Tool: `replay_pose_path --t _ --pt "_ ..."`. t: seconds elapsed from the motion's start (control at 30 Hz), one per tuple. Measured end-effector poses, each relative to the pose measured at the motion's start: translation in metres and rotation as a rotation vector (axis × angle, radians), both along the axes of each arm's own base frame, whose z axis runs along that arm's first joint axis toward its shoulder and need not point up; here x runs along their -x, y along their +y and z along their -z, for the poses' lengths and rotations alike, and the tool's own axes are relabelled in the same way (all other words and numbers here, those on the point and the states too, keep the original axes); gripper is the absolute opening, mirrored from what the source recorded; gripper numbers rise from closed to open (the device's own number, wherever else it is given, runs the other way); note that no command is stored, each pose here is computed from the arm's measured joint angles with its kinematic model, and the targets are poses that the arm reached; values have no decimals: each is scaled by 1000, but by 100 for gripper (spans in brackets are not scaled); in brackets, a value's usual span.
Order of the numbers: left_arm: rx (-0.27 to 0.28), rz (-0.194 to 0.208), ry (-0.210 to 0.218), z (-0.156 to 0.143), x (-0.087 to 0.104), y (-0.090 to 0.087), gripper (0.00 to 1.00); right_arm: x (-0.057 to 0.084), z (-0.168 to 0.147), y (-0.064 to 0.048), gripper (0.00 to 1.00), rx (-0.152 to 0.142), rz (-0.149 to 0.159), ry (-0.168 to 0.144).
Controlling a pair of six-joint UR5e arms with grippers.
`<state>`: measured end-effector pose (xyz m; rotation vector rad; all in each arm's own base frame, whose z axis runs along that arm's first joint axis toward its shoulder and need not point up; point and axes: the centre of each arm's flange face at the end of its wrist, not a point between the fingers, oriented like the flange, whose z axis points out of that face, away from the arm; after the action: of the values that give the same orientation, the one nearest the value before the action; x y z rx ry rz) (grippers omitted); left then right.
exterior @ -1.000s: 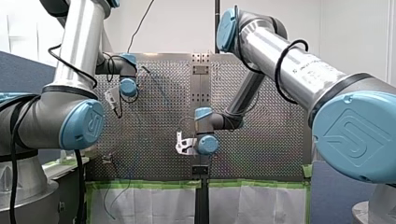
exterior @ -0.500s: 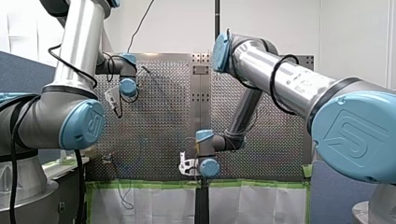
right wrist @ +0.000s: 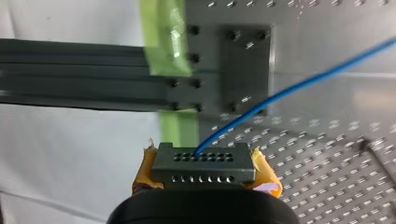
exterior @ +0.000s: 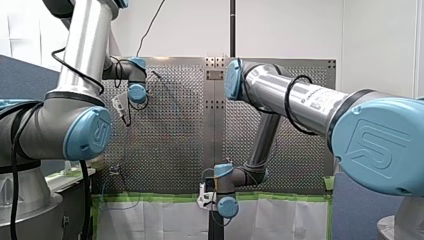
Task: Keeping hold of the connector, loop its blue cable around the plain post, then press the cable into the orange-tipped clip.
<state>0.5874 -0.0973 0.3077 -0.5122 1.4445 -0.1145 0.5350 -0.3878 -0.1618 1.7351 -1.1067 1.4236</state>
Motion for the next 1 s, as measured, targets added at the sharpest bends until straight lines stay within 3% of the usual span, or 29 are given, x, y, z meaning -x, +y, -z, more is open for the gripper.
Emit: replay_pose_path --t 0.4,1.0 --pt "1 0 0 0 0 0 100 41 72 13 0 -48 48 6" --pt "1 -1 0 0 0 1 100 128 178 55 0 -161 118 102"
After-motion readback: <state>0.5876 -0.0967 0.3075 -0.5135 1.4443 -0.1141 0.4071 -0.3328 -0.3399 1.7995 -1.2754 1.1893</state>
